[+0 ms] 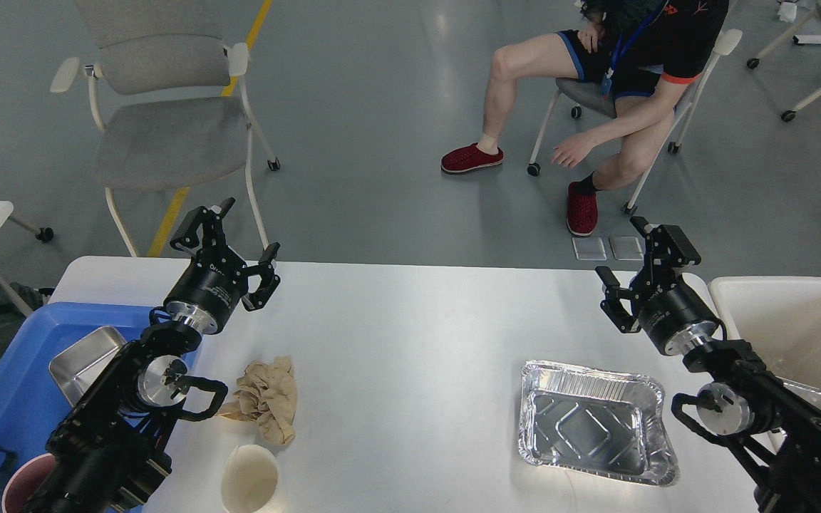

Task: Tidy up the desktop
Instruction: 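Reach the right gripper to the foil tray's near edge and grasp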

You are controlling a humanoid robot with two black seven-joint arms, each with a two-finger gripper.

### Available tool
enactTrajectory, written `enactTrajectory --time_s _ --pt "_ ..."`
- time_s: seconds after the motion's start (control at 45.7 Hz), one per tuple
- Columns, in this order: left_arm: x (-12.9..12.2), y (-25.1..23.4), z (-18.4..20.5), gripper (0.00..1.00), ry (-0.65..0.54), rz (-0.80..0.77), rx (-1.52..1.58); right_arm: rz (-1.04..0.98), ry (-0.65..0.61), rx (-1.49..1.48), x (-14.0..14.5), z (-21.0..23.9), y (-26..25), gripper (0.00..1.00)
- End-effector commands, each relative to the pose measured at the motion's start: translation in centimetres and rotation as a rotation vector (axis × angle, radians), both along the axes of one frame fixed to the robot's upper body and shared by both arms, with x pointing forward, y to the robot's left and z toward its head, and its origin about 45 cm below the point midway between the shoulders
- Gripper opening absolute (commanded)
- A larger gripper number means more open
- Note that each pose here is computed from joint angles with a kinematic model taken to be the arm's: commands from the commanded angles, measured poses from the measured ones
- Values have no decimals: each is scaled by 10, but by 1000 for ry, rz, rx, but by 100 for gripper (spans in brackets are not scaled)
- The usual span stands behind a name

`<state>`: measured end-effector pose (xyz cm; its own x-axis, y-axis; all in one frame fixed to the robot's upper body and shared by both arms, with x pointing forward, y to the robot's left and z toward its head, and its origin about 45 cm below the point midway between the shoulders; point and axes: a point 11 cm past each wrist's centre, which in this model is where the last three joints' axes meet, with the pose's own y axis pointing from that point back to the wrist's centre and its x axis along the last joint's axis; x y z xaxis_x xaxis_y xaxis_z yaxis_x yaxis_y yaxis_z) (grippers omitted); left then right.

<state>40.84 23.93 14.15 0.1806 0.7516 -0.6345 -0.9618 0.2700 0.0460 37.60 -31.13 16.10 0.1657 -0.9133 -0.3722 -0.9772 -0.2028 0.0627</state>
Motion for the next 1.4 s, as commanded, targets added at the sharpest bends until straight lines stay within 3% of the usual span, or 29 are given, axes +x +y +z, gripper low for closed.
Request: enactTrajectory --time_s 0.0,0.109,0.219,0.525,0.722,0.963,1.095,1.379 --pt "-4 1 -11 96 49 38 20 59 80 -48 -6 -11 4 100" --pt "-7 4 -16 96 63 44 29 163 224 -147 -16 -24 3 100" --pt "-8 4 -17 97 73 52 30 262 308 -278 -30 -6 -20 100" --pt "-13 -6 -23 96 68 49 32 557 493 -657 -110 64 -92 100" --pt "-15 -19 -16 97 25 -4 33 631 583 -789 -149 109 -122 100" --pt "-16 -17 -21 97 50 39 28 617 635 -918 -166 152 -146 100" --pt "-22 -21 -29 97 75 45 20 597 623 -976 -160 145 -150 100" --pt "-27 -17 -35 97 89 53 26 732 527 -1136 -133 32 -121 100"
